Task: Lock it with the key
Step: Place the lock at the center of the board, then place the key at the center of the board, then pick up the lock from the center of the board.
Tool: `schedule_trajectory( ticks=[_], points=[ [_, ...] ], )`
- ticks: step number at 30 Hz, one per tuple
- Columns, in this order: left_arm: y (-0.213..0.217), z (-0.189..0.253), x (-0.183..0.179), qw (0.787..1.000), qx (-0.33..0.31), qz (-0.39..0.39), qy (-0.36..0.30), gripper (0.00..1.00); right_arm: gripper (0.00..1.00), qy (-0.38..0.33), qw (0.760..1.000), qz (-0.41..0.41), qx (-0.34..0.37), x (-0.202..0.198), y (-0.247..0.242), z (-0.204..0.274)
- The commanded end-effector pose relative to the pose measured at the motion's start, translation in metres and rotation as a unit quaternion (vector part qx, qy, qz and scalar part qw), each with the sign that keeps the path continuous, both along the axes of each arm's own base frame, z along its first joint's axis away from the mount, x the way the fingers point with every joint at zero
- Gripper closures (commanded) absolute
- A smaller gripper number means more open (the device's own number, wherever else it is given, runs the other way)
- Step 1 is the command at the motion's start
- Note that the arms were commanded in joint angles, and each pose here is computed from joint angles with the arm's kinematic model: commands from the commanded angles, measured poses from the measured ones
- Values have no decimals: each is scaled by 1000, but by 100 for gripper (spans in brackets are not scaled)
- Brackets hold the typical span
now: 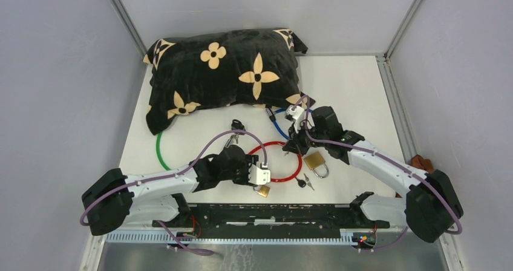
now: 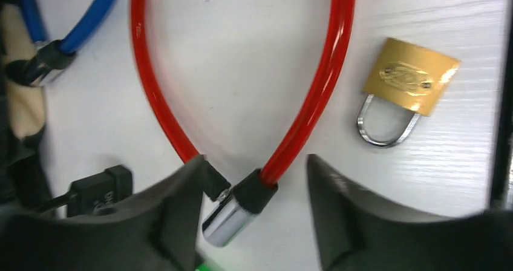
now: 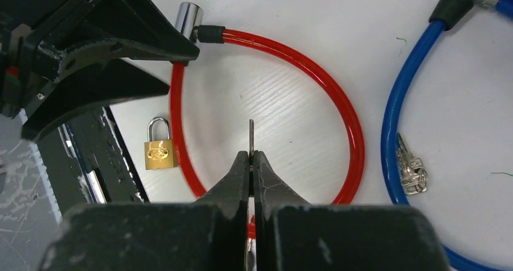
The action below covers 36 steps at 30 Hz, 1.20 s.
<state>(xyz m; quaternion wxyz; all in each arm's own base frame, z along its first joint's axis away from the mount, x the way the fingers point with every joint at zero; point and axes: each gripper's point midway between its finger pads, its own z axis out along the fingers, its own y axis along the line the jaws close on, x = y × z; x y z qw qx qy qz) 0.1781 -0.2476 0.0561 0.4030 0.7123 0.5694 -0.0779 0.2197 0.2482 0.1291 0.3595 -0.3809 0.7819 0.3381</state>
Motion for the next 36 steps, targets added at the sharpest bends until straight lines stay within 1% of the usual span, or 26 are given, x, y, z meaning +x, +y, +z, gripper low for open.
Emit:
schedule_trajectory(
  ticks=[1, 3, 5, 8, 10, 11, 12, 13, 14, 16, 18, 19, 21, 23, 24, 25, 26, 27, 28, 29, 32, 34, 36],
  points=[
    [-24, 22, -29, 994, -68, -30, 81, 26, 100, 9, 1000, 2, 11, 12, 16, 11],
    [-25, 28, -35, 992, -77, -32, 100, 15, 100, 33, 999, 2, -10, 14, 17, -7],
    [-27, 36, -35, 989, -90, -19, 112, 9, 100, 59, 998, 6, -20, 14, 20, -21],
    [-30, 59, -34, 981, -128, -5, 147, 6, 100, 98, 995, 30, -19, 9, 31, -34],
    [-32, 81, -26, 967, -178, 22, 183, 5, 100, 115, 992, 34, -35, 9, 33, -46],
    [-30, 95, -17, 956, -212, 47, 197, 5, 94, 122, 991, 32, -50, 10, 32, -53],
    [-25, 106, -5, 943, -245, 81, 212, 5, 86, 128, 989, 24, -74, 12, 28, -63],
    [-17, 117, 8, 923, -282, 126, 231, 5, 76, 129, 987, 13, -96, 15, 25, -70],
    [-8, 127, 21, 905, -314, 165, 235, 5, 67, 123, 985, 12, -118, 18, 21, -75],
    [20, 147, 51, 857, -381, 257, 231, 5, 56, 99, 985, 8, -142, 29, 21, -73],
    [58, 159, 75, 789, -445, 361, 221, 5, 49, 49, 989, 32, -133, 38, 36, -52],
    [78, 168, 85, 750, -479, 403, 213, 5, 43, 13, 991, 55, -124, 41, 49, -39],
    [120, 188, 98, 672, -545, 467, 184, 5, 39, -74, 984, 121, -105, 37, 84, -14],
    [159, 201, 102, 599, -593, 516, 153, 5, 36, -139, 965, 203, -88, 24, 122, -1],
    [177, 208, 100, 564, -613, 536, 136, 5, 34, -157, 953, 245, -81, 15, 142, 0],
    [198, 212, 100, 527, -627, 561, 118, 5, 29, -174, 941, 278, -82, 9, 159, 0],
    [213, 210, 96, 498, -631, 585, 108, 4, 24, -179, 931, 305, -94, 6, 172, -8],
    [225, 212, 92, 475, -636, 600, 96, 4, 12, -185, 921, 328, -103, 5, 188, -13],
    [234, 216, 89, 460, -640, 610, 84, 4, 5, -188, 911, 348, -116, 5, 196, -20],
    [242, 218, 85, 450, -641, 618, 73, 4, 3, -193, 904, 361, -122, 7, 208, -26],
    [254, 225, 77, 432, -641, 632, 54, 4, 2, -188, 889, 401, -119, 11, 234, -42],
    [258, 225, 75, 423, -639, 641, 49, 4, 2, -188, 882, 415, -120, 17, 248, -52],
    [259, 223, 75, 425, -634, 644, 48, 3, 2, -187, 875, 429, -124, 22, 257, -61]
  ],
)
